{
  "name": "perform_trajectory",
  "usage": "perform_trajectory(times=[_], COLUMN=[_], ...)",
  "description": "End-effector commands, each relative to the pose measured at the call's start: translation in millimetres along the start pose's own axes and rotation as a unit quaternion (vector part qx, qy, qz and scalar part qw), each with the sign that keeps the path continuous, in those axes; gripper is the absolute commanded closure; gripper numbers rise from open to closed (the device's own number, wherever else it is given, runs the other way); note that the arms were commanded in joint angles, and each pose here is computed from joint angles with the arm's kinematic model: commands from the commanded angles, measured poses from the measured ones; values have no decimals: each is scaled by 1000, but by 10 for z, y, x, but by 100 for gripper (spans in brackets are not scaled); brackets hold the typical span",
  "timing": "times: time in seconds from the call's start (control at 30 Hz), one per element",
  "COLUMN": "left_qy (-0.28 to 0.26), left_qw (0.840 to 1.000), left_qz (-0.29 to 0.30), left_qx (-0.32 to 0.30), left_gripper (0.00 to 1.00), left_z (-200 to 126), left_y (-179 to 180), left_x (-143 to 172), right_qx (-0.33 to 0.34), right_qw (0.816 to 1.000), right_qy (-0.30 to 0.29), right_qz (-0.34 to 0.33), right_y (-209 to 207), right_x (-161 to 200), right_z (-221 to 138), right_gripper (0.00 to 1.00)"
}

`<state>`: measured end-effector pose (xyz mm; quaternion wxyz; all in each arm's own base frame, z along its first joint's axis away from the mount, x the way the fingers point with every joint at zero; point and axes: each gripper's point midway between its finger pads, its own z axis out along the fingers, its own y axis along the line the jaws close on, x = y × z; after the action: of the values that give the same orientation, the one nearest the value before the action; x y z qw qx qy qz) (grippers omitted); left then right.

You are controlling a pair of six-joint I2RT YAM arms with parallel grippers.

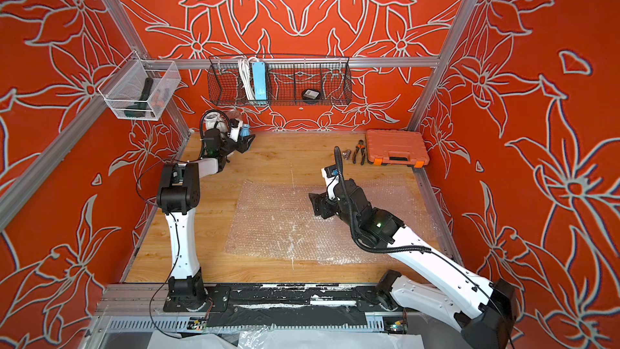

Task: Unwrap the vase from the bubble wrap
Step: Place the vase at the center of the board.

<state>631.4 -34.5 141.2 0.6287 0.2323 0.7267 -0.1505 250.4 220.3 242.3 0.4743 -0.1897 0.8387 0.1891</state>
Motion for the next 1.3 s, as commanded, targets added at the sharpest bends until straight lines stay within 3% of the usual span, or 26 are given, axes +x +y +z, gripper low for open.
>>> perform_trajectory(times=[0.0,0.4,0.77,1.27], left_qy=[-2,27,68,-1], left_qw=[997,995,993,999], left_qz=[52,69,81,31], left_qx=[52,69,54,42], left_gripper=[63,61,53,54], left_z=[-28,-155,-181,-545], left_y=[-127,-272,-220,-174], left_x=[-72,258,472,272], right_qx=[10,5,7,3], right_qw=[1000,1000,1000,1000], right_qy=[-12,-4,-8,-9], right_qz=[-3,0,1,5], right_y=[-10,29,13,21], right_x=[-142,-135,-139,-157], right_z=[-16,71,34,-15], right_gripper=[18,18,18,18])
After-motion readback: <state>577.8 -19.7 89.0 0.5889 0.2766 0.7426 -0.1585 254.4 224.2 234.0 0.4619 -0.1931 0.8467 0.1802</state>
